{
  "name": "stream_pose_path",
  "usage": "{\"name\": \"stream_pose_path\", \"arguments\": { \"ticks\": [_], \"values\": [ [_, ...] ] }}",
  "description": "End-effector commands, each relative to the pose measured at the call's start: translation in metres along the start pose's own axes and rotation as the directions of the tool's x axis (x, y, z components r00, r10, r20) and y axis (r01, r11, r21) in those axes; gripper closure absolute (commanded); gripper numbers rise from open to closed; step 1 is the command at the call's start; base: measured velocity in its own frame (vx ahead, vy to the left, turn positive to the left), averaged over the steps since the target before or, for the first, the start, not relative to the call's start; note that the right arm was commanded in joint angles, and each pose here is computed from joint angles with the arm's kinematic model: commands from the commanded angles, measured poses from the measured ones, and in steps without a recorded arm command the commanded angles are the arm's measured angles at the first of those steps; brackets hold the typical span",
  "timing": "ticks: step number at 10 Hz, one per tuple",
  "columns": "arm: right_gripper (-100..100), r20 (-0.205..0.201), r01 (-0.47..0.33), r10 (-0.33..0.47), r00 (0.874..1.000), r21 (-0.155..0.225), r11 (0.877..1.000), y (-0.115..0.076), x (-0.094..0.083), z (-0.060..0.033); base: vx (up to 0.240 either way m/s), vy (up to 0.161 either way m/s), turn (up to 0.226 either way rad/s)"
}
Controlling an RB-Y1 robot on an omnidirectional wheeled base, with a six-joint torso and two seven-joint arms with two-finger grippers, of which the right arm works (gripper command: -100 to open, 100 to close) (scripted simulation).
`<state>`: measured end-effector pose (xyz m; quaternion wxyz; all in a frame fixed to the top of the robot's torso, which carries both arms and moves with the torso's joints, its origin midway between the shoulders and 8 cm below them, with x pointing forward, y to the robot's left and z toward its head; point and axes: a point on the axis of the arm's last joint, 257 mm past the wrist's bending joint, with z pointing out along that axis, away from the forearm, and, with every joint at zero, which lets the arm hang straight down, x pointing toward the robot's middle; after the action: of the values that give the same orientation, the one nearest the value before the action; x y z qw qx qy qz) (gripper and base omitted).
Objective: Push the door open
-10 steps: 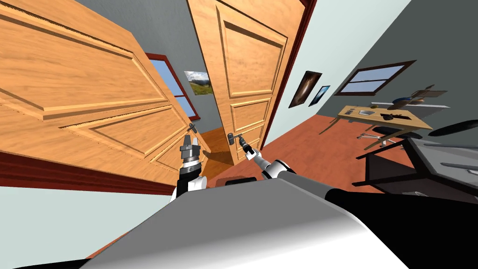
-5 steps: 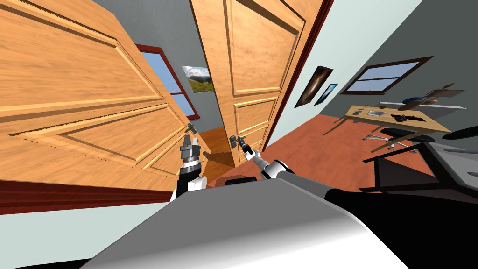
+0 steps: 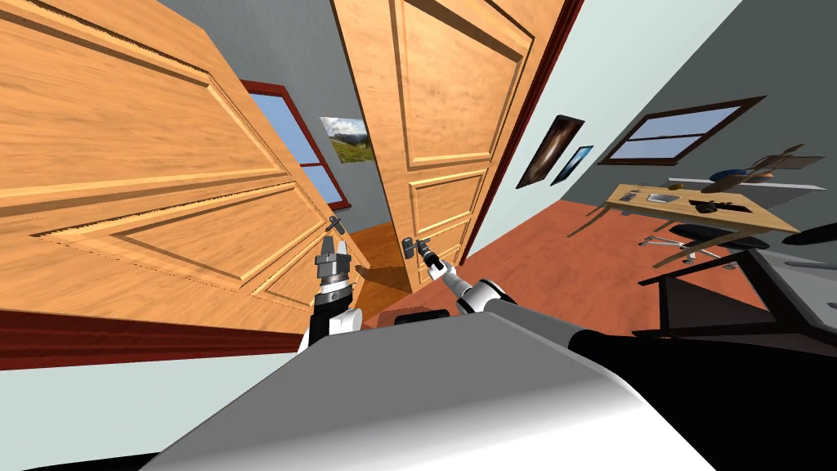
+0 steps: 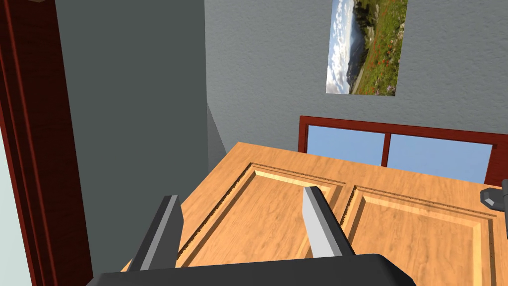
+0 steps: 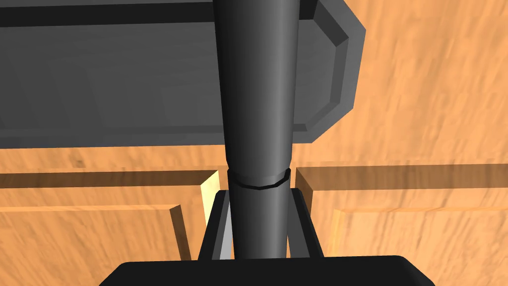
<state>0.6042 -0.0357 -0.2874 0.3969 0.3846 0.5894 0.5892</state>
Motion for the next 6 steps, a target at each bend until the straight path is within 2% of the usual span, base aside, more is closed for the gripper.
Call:
{"name": "stream_pose_path", "arguments": {
  "ticks": [1,4,5,6],
  "values": [
    [100,0.019,0.005,-0.005,1.000,0.002,1.000,-0.001,-0.013,-0.0016,0.090,0.089,-0.021],
    [100,0.051,0.011,-0.011,0.999,0.004,1.000,-0.002,-0.032,-0.0045,0.142,0.135,-0.048],
    [100,0.058,0.012,-0.012,0.998,0.005,1.000,-0.002,-0.037,-0.0053,0.145,0.166,-0.045],
    [100,0.058,0.012,-0.012,0.998,0.005,1.000,-0.002,-0.037,-0.0053,0.092,0.088,-0.031]
  ]
}}
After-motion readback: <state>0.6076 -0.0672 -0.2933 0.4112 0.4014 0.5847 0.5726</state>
